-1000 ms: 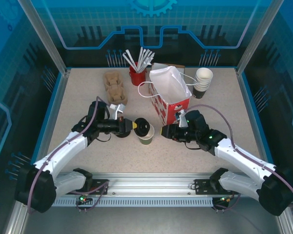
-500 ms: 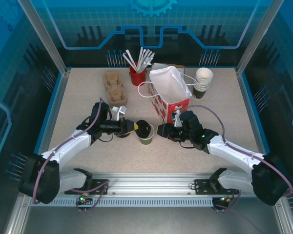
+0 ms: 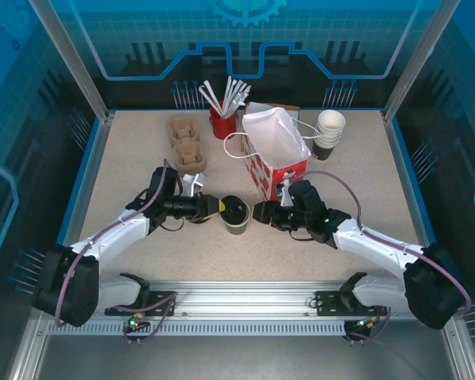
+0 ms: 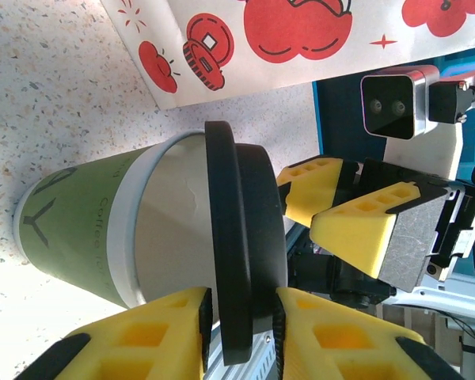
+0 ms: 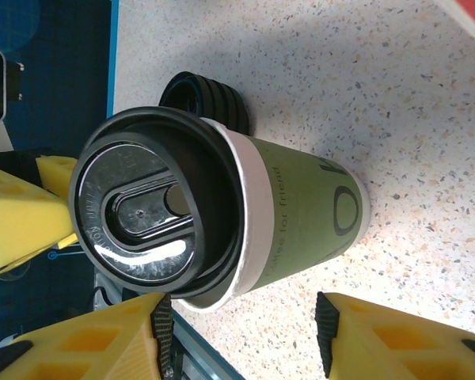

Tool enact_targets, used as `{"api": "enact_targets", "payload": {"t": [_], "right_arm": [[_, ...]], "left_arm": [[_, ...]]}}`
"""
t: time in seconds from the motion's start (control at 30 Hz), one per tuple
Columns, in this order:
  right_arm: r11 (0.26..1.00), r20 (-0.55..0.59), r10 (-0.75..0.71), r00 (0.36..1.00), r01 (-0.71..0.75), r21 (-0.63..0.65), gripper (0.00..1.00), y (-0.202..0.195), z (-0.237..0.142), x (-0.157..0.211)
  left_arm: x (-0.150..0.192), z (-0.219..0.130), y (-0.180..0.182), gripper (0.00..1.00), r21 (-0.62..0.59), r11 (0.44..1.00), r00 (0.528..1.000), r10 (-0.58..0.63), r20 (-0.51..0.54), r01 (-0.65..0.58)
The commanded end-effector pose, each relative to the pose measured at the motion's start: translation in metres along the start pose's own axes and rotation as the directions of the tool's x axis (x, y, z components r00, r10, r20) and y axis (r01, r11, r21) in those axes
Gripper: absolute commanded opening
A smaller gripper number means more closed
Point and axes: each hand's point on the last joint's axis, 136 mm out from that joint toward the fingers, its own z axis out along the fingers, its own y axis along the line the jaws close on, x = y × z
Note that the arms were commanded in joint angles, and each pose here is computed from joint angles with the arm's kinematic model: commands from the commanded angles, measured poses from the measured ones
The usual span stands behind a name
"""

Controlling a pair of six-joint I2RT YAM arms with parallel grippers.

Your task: Pack the takeout coffee

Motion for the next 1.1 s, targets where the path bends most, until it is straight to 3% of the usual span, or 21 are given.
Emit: {"api": "enact_targets", "payload": {"t": [0.0,0.93,1.07], "right_arm": [[0.999,0.01,-0.023,1.0,0.023,-0.023,0.56,0.014,0.003,-0.004],[0.998,-0.021,-0.055,0.998,0.054,-0.012,0.64,0.023,0.013,-0.003],[0.998,-0.024,-0.058,0.998,0.058,-0.004,0.65,0.024,0.013,-0.003]], "left_arm": [[0.007,0.001,0.011,0.31,-0.016,1.0,1.0,-0.005,-0.026,0.005],[0.02,0.003,0.028,0.4,-0.061,0.998,0.997,-0.011,-0.073,0.007],[0.015,-0.008,0.014,0.5,-0.082,0.995,0.997,0.051,-0.054,-0.055]]}}
